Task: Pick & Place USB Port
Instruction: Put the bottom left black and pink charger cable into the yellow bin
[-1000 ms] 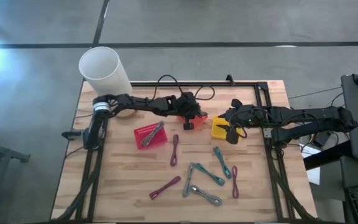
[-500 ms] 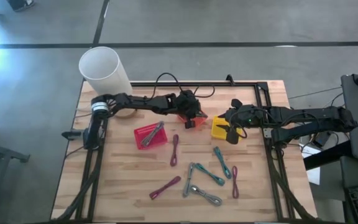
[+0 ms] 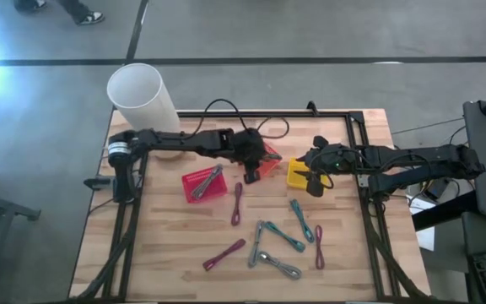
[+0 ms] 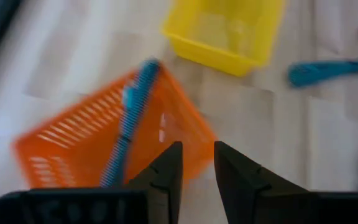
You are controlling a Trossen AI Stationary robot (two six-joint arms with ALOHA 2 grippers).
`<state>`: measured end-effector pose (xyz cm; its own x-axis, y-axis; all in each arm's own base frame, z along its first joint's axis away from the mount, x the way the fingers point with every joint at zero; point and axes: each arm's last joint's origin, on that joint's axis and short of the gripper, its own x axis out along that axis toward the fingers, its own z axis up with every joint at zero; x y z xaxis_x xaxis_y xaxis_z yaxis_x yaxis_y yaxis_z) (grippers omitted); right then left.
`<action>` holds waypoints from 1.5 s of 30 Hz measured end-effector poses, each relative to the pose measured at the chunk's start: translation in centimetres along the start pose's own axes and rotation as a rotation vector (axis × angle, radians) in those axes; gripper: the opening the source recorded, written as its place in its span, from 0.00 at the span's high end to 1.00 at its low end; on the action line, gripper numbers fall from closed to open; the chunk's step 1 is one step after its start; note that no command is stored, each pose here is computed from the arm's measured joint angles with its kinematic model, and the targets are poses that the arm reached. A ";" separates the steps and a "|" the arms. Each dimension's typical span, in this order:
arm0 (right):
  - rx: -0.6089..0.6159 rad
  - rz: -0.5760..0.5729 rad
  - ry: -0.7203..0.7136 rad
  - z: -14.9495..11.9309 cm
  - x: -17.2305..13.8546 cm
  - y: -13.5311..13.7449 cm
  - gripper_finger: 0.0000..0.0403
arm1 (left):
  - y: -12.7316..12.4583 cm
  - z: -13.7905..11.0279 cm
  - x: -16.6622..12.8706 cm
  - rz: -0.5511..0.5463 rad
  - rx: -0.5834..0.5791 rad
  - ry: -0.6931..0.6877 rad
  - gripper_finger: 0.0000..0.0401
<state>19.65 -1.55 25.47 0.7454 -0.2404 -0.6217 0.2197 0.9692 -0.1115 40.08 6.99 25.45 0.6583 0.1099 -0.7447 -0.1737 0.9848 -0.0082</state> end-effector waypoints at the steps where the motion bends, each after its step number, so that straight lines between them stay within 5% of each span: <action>1: 0.001 0.000 -0.003 0.0 0.0 0.0 0.54 | -0.5 -0.1 0.0 -0.017 0.001 0.008 0.77; 16: 0.017 0.002 -0.068 0.6 0.1 0.0 0.54 | -8.3 -2.8 -0.4 -0.123 -0.011 0.199 0.78; 31: 0.016 0.001 -0.066 0.6 0.1 0.0 0.54 | -16.6 -6.1 -2.0 -0.240 -0.166 0.324 0.78; 45: 0.016 0.001 -0.064 0.6 0.1 0.0 0.54 | -20.3 -10.9 -1.6 -0.267 -0.338 0.428 0.78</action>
<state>20.10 -1.57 25.86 0.7844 -0.2427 -0.5708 0.2286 0.9686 -0.0977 34.58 -14.69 19.56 0.3706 -0.2678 -0.8894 -0.3124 0.8658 -0.3909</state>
